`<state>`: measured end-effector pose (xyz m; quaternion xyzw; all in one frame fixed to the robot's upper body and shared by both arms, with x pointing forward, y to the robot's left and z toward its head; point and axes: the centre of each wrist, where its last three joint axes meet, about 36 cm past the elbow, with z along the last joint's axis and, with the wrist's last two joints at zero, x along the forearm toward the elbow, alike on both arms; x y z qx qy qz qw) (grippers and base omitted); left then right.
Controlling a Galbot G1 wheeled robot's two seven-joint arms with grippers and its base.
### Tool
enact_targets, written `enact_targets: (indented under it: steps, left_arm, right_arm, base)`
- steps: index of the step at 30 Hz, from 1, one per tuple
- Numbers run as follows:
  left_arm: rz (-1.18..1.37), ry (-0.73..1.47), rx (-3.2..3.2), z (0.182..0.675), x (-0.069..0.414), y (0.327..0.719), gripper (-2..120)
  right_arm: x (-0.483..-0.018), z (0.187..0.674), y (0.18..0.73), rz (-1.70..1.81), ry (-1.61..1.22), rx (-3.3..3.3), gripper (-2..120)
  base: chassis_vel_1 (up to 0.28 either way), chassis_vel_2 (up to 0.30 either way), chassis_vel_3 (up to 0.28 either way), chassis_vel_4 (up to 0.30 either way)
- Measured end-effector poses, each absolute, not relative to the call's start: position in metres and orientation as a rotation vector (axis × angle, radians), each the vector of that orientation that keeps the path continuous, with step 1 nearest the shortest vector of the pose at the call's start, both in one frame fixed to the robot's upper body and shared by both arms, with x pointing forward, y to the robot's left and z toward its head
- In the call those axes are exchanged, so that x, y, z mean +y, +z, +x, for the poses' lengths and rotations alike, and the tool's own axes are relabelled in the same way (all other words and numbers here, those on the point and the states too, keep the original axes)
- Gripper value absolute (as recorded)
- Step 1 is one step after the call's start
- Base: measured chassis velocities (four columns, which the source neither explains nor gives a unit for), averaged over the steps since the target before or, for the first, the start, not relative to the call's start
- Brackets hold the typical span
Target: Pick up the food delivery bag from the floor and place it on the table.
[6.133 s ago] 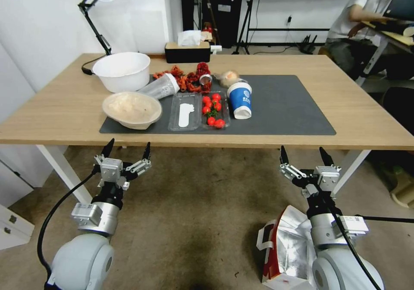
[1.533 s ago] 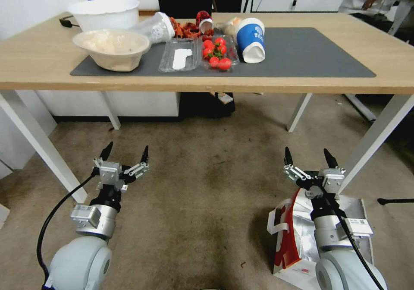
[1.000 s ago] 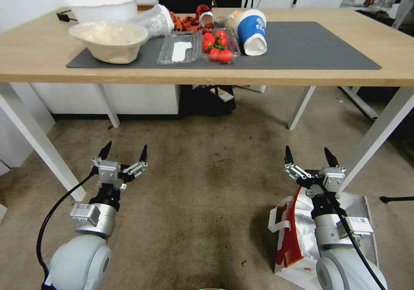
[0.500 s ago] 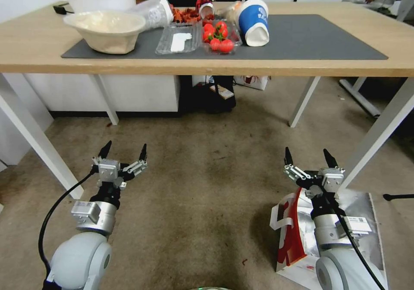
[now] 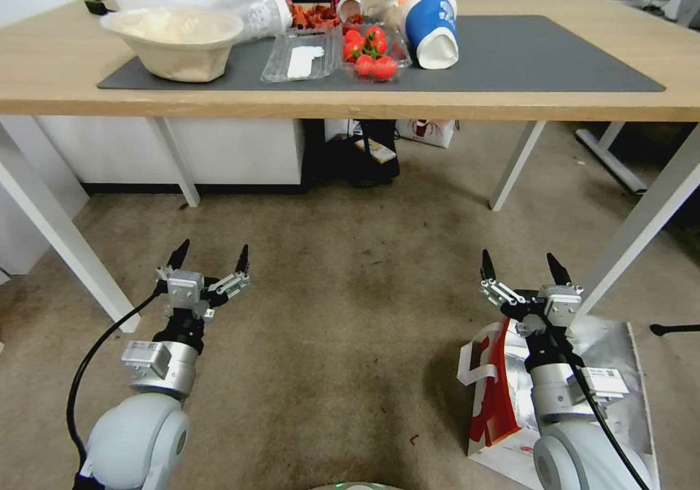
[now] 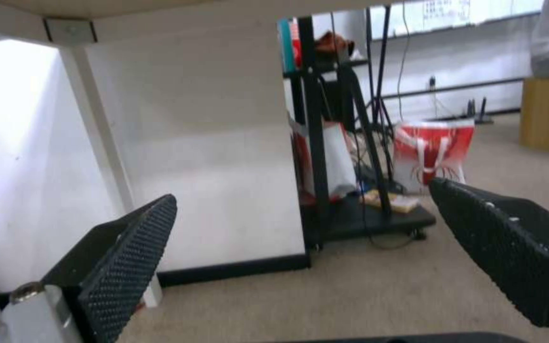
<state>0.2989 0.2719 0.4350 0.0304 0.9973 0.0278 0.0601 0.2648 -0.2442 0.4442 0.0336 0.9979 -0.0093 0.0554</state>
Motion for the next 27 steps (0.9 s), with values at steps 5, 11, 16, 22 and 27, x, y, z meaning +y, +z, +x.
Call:
enact_targets:
  steps: [5,11,16,22,27]
  left_arm:
    - [0.078,0.06,3.006,0.299,0.273,0.434,100]
    - [0.058,0.048,3.008,0.298,0.275,0.433,100]
    - [0.056,0.053,3.012,0.298,0.275,0.432,100]
    - [0.032,0.055,3.017,0.296,0.277,0.431,100]
    - [0.006,0.06,3.023,0.295,0.278,0.43,100]
  right_arm:
    - [-0.248,0.254,0.442,0.18,-0.073,3.052,100]
    - [-0.26,0.232,0.438,0.278,-0.147,3.071,100]
    - [-0.286,0.219,0.43,0.394,-0.206,3.081,100]
    - [-0.311,0.212,0.415,0.488,-0.246,3.096,100]
    - [-0.353,0.201,0.389,0.617,-0.305,3.111,100]
  base:
    - [0.0,0.0,0.0,0.0]
    - [0.0,0.0,0.0,0.0]
    - [0.0,0.0,0.0,0.0]
    - [0.0,0.0,0.0,0.0]
    - [0.0,0.0,0.0,0.0]
